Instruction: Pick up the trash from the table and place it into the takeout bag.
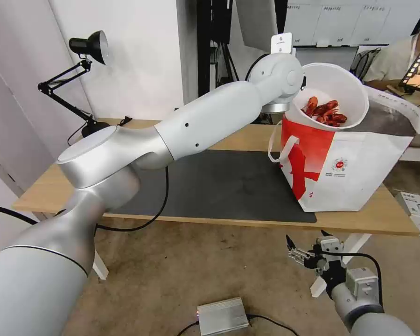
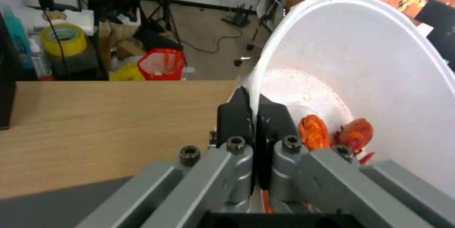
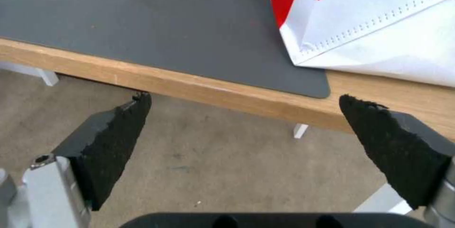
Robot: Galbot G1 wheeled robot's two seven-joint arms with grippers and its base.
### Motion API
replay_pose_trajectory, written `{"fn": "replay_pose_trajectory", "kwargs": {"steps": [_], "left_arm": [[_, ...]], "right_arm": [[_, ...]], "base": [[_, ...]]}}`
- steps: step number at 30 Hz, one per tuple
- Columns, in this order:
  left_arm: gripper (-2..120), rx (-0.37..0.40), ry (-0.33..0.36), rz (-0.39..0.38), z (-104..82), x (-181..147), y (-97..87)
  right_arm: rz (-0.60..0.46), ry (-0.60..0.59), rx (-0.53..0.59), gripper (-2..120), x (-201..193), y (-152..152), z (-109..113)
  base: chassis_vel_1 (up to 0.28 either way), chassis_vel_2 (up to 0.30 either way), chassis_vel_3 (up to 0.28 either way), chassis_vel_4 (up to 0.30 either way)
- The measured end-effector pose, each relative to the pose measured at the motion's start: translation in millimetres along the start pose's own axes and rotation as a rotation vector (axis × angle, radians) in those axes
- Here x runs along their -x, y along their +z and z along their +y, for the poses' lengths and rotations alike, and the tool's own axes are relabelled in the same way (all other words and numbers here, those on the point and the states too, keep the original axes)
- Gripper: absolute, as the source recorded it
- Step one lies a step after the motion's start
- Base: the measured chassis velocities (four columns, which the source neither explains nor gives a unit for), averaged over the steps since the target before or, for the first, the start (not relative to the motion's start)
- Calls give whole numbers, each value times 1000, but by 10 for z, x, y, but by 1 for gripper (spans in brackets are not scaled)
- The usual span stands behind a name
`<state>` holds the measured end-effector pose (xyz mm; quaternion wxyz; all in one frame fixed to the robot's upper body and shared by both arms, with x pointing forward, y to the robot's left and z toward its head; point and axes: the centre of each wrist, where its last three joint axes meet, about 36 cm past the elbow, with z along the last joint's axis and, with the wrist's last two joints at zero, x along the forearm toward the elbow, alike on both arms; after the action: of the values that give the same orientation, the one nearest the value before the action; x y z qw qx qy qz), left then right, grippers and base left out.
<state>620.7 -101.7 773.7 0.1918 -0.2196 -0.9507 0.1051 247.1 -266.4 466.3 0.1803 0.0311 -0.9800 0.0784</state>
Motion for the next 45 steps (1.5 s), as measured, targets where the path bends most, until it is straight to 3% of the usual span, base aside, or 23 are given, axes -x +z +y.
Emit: {"fn": "replay_pose_trajectory", "kwargs": {"steps": [4,12,45], "left_arm": [[0,-20,8,-12,-27,-81,-163],[0,-27,20,-11,-73,-129,-195],[0,19,-4,-46,-50,-26,-9]], "right_arm": [[0,0,0,100,0,0,0],[0,0,0,100,0,0,0],[0,0,0,100,0,0,0]], "base": [[0,0,0,0],[0,0,0,0],[0,0,0,0]]}}
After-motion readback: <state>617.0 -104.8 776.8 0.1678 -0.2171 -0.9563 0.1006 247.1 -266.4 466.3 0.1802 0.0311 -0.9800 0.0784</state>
